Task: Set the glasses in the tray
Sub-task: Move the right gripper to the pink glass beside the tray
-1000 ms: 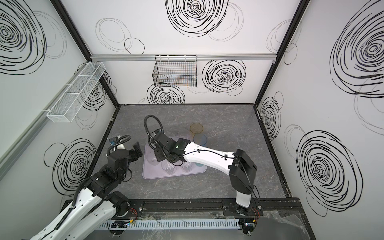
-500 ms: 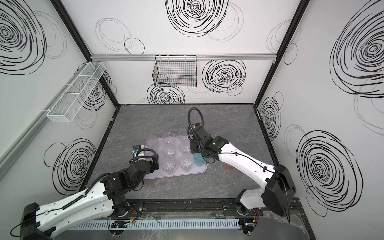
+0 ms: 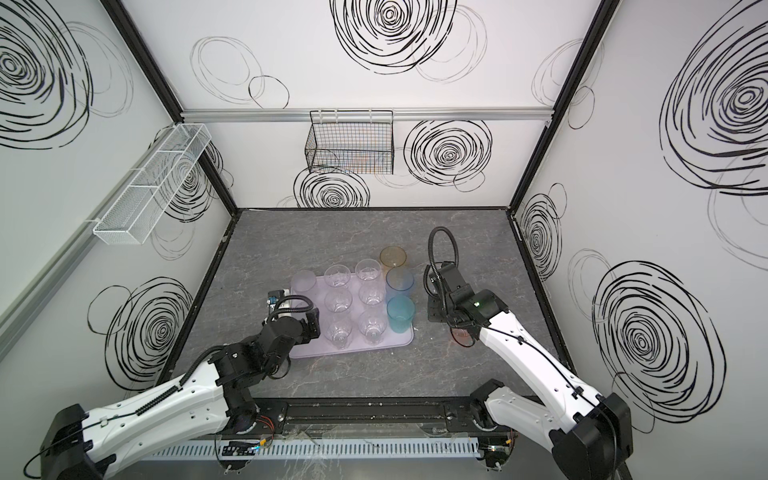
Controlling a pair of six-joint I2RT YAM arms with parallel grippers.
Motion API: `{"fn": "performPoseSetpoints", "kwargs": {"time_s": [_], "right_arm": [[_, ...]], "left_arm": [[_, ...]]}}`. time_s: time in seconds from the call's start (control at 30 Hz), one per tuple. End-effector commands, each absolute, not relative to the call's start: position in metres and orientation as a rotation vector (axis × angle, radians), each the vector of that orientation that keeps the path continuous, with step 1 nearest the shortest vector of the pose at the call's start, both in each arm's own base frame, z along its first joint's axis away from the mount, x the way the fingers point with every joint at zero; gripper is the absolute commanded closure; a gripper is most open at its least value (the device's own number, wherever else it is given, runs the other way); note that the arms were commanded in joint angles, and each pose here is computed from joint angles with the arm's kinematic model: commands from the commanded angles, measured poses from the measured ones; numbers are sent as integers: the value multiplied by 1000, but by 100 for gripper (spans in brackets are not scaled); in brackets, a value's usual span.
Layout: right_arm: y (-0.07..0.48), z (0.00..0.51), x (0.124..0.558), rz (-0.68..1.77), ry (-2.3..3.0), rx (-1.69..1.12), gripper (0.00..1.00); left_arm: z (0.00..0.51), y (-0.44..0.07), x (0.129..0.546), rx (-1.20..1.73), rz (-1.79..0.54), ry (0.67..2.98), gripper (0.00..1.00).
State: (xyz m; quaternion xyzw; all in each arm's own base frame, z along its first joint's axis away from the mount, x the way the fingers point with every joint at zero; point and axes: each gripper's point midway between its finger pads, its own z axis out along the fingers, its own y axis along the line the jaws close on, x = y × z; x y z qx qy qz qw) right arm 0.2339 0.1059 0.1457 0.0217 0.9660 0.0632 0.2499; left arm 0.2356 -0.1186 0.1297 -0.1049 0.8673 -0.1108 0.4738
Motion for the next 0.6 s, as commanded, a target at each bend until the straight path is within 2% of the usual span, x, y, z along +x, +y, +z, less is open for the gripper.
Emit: {"fn": "performPoseSetpoints", "kwargs": {"time_s": [0.0,0.57], "right_arm": [[94,124,208,107,2755,49,52],[74,86,187,5,2825,213,52]], "left_arm": [[131,-118,238,-287,-309,2112,4],[136,-106,247,-321,-348,2102,4]]}}
